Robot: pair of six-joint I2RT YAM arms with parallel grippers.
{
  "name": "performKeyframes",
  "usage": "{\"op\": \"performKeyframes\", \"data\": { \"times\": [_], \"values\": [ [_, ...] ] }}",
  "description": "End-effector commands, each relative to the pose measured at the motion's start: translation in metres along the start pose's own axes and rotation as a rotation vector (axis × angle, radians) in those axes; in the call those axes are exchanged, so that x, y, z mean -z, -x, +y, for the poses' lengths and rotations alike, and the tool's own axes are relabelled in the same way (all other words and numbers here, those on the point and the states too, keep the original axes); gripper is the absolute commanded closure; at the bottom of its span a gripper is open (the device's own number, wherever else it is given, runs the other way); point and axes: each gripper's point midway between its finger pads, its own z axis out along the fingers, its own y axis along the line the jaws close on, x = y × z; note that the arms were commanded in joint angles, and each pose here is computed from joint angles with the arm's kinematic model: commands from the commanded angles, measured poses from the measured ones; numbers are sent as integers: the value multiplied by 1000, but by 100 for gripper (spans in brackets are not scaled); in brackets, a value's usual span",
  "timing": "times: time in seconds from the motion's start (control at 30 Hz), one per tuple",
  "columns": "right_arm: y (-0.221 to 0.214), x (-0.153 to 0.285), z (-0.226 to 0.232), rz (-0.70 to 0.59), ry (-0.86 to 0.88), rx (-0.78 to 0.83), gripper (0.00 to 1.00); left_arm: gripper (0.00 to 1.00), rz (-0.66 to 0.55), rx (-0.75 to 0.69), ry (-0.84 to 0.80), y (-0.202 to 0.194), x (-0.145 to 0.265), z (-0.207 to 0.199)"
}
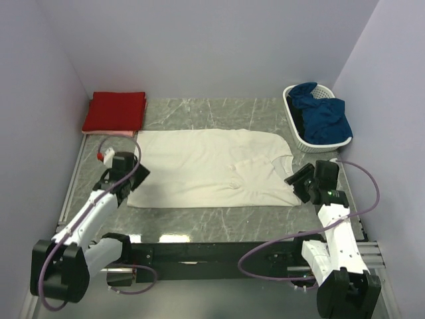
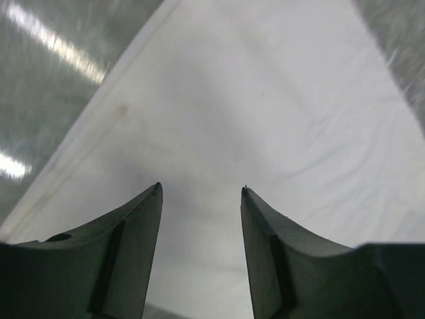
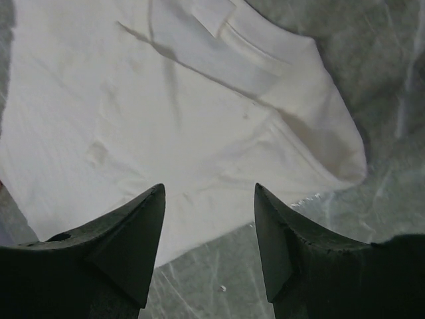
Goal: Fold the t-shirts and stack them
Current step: Fold the tshirt
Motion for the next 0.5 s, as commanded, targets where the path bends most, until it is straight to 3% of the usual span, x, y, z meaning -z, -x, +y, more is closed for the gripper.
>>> {"op": "performKeyframes", "data": {
  "times": [0.0,0.27,0.47],
  "values": [
    [-22,3,-36,58,-131,-23,37,43,4,123,18,-21,17,15],
    [-42,-4,-48,116,-155,-80,37,32,-2,239,132,-44,29,59],
    [-43,-15,-56,144,-195,-92,37,38,27,263,255,-54,23,78]
  ]
}}
